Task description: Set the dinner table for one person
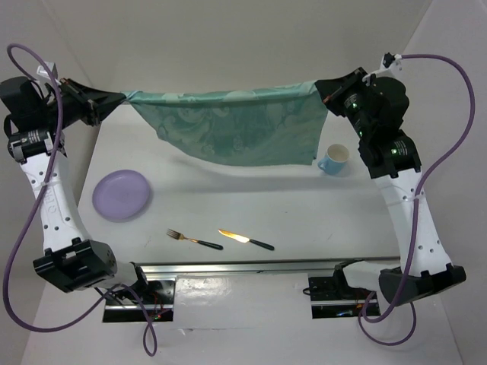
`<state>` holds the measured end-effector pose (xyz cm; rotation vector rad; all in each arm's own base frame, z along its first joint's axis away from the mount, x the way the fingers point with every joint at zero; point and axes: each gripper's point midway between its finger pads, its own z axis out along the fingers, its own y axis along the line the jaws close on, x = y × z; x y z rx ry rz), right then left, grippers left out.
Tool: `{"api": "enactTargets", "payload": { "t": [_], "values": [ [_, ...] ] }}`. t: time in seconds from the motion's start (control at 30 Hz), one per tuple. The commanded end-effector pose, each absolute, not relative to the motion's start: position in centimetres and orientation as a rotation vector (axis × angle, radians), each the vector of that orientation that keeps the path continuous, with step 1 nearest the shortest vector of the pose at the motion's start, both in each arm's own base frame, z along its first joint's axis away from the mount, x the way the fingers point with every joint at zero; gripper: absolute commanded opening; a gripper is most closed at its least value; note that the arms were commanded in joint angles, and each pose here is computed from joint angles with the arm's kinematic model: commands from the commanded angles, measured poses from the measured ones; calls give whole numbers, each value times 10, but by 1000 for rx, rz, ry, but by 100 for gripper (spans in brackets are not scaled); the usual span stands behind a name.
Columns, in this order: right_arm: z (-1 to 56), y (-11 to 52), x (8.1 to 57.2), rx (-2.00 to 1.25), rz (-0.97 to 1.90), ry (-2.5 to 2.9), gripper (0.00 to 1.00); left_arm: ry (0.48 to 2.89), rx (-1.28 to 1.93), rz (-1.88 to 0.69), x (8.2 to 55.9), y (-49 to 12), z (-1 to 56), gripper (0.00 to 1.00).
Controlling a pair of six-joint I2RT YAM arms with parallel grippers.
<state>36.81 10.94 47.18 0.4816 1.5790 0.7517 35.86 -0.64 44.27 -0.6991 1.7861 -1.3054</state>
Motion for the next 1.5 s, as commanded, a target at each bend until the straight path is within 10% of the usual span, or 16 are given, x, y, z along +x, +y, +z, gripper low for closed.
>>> {"api": "enactTargets", "payload": {
  "t": [0.0,0.6,1.13,1.17,1.23,1.3,1.47],
  "values": [
    [495,114,383,396,732,1546,0,1716,-584,-1260,361,-2,475,0],
    [497,89,564,280,877,1458,0,1772,-428,-1335,544,-23,439,0],
    [343,99,509,431,896,1728,0,2015,-713,-1260,457,-26,297,0],
    [330,99,502,444,893,1753,0,2041,-717,-1221,446,-27,284,6],
    [294,116,475,448,901,1856,0,2088,-772,-1160,414,-26,262,59],
    [260,137,442,401,897,1960,40,2151,-855,-1056,393,-19,240,91],
    [222,141,390,424,762,2085,79,2144,-831,-879,376,-4,259,100]
  ]
}}
